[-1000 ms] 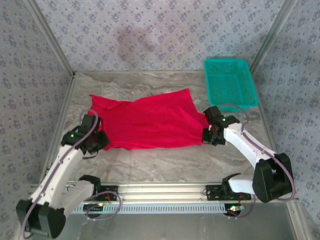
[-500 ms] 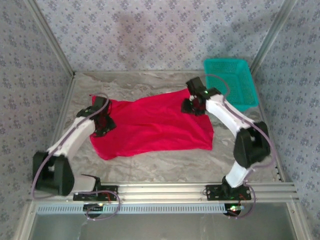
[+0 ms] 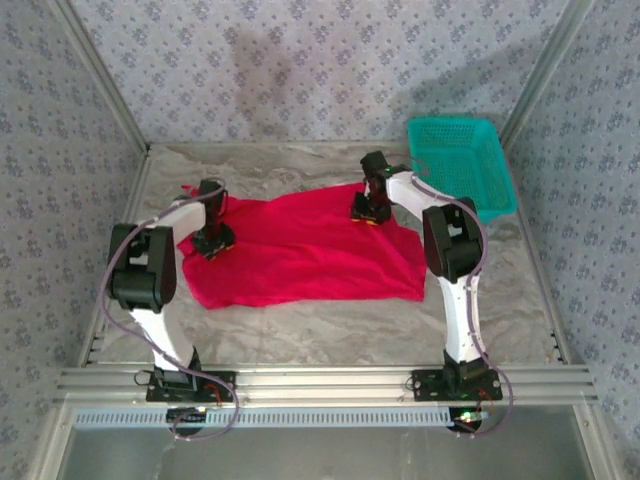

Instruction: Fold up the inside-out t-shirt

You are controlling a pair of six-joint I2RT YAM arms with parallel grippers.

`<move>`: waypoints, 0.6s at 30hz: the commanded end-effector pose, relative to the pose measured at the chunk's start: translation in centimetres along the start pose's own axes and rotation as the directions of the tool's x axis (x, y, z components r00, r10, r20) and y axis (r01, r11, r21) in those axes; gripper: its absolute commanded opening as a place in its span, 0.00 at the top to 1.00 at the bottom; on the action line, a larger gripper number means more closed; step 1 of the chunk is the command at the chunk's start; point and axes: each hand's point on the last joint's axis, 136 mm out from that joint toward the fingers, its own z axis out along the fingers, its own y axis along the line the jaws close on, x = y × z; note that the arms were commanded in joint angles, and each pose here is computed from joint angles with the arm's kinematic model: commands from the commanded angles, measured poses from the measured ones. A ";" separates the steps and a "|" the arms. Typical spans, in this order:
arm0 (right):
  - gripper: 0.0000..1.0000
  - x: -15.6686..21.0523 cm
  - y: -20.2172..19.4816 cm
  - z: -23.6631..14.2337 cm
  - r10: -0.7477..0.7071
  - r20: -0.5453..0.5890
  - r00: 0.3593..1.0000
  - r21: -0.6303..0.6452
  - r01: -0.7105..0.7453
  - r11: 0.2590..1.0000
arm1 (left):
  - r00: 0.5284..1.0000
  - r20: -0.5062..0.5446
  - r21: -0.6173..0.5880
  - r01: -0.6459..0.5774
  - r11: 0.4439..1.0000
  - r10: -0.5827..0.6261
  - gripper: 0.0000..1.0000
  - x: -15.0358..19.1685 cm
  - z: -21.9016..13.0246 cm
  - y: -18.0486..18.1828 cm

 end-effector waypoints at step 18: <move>0.59 14.2 4.3 -5.2 -0.176 0.028 0.984 0.051 0.175 0.983 | 0.901 0.094 0.354 -0.428 0.831 0.424 0.51 -4.8 -5.0 -25.6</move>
